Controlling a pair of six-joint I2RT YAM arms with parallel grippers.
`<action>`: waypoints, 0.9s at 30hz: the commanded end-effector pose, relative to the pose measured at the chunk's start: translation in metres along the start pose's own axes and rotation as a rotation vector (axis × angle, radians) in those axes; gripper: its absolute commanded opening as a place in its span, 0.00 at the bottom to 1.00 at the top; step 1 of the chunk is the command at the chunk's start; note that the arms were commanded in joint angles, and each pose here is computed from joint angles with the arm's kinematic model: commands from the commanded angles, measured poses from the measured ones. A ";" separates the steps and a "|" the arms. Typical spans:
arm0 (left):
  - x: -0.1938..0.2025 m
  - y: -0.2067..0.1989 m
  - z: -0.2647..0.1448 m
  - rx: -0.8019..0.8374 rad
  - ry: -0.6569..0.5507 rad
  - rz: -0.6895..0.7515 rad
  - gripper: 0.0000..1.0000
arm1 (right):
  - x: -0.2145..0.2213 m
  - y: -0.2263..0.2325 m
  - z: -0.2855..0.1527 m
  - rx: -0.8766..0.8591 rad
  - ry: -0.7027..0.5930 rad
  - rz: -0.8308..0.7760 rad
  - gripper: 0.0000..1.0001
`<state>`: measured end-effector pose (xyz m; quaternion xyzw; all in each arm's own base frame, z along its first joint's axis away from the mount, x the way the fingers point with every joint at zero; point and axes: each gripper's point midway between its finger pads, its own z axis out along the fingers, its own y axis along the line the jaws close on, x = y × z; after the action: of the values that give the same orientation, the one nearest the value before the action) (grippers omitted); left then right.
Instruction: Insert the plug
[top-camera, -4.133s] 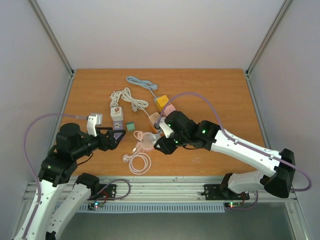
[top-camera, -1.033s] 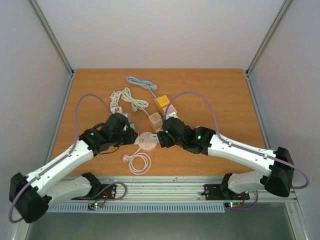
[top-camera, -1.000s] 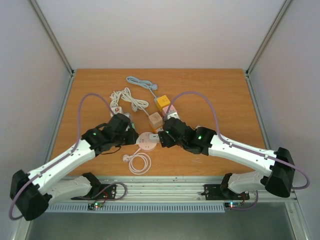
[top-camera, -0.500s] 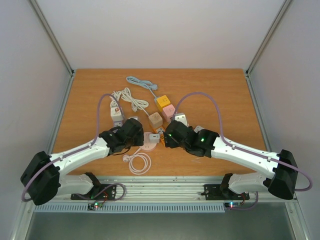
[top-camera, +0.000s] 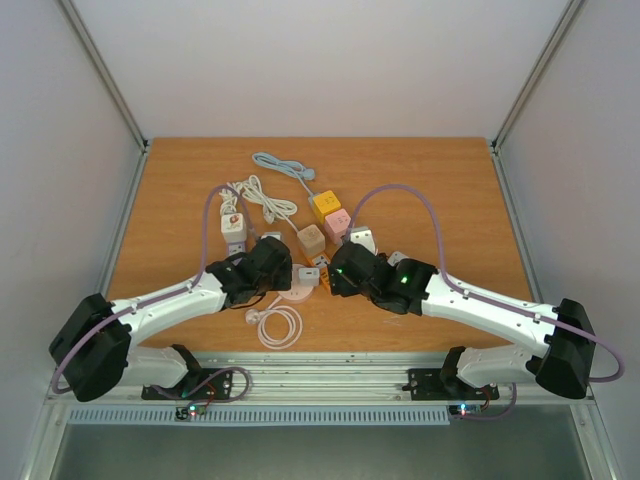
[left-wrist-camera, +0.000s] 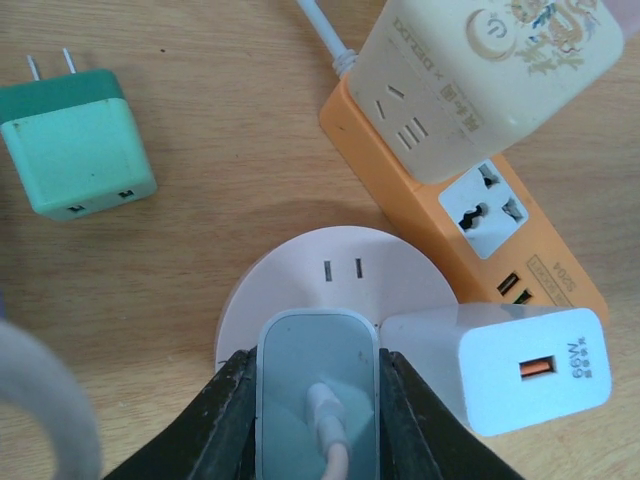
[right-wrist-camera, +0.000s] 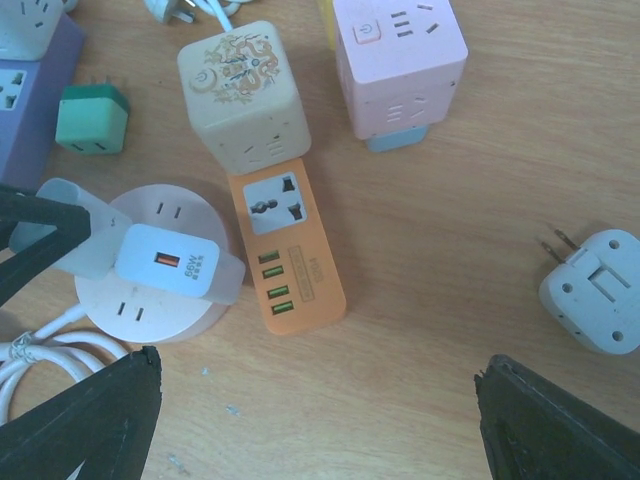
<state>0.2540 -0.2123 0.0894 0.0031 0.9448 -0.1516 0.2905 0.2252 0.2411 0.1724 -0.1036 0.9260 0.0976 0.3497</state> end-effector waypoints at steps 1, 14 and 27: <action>0.001 0.009 0.004 -0.061 -0.007 -0.002 0.08 | 0.002 -0.008 0.004 0.045 -0.003 0.020 0.87; 0.013 0.014 0.011 -0.102 0.052 0.000 0.09 | 0.005 -0.011 0.007 0.064 0.011 0.022 0.87; 0.055 0.010 0.013 -0.233 0.150 0.058 0.10 | 0.006 -0.014 0.005 0.069 0.011 0.029 0.88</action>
<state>0.2484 -0.2323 0.0819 0.0073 0.9534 -0.0890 0.2880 0.2256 0.2367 0.1640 -0.0950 0.9314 0.0824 0.3414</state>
